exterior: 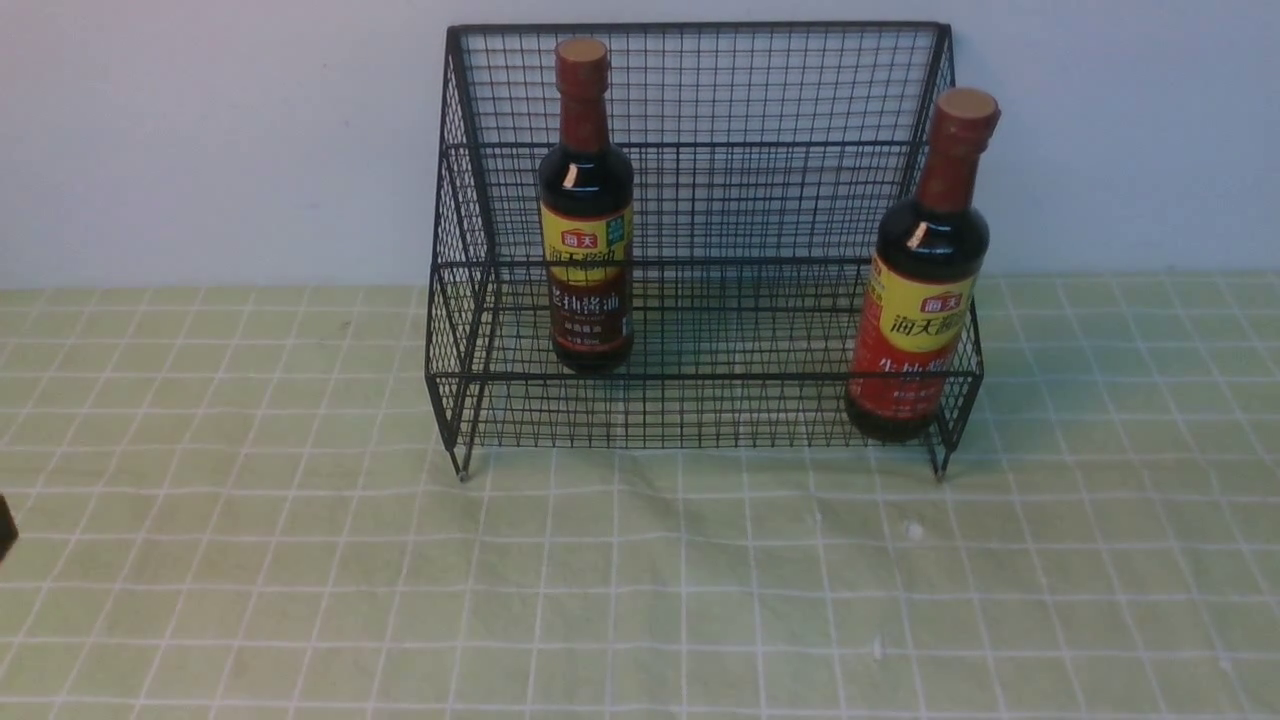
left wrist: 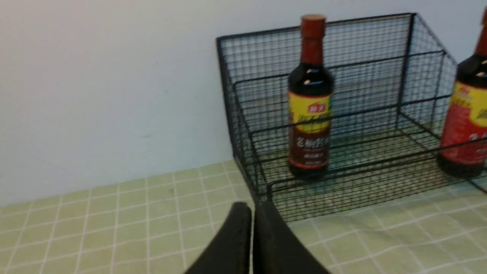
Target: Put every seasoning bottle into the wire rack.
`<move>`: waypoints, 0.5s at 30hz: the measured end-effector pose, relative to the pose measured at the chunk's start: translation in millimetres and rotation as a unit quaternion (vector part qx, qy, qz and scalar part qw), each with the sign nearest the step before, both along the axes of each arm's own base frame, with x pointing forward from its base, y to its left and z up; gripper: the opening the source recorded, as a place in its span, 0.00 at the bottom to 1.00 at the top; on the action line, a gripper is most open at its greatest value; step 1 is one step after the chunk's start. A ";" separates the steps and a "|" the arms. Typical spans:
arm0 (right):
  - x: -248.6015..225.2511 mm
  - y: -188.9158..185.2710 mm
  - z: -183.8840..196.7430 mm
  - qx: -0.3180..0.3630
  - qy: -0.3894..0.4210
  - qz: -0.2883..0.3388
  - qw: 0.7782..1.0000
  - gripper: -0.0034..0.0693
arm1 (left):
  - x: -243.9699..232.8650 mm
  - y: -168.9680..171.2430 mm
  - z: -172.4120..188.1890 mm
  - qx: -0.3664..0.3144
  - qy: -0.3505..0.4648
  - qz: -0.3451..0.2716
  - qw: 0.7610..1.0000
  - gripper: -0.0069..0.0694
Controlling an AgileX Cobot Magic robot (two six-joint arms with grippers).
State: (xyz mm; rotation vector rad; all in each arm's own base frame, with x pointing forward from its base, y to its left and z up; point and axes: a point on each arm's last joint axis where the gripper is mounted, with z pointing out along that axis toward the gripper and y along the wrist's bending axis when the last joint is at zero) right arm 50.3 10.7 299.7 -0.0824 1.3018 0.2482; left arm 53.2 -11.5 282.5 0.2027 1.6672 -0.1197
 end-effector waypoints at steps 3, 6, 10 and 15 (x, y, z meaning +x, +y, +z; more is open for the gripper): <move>0.0 0.0 0.0 0.000 0.000 0.000 1.000 0.03 | -4.2 3.7 -45.7 0.004 0.005 0.035 0.999 0.08; 0.0 0.0 0.0 0.000 0.000 0.000 1.000 0.03 | -2.1 5.7 -80.3 0.010 0.036 0.056 0.998 0.08; 0.2 0.0 -0.6 0.000 0.002 0.000 1.000 0.03 | -0.6 5.9 -106.7 0.015 0.082 0.058 0.995 0.08; 0.3 0.0 -1.1 -0.001 0.005 0.000 1.000 0.03 | -0.8 5.9 -111.2 0.016 0.094 0.058 0.994 0.08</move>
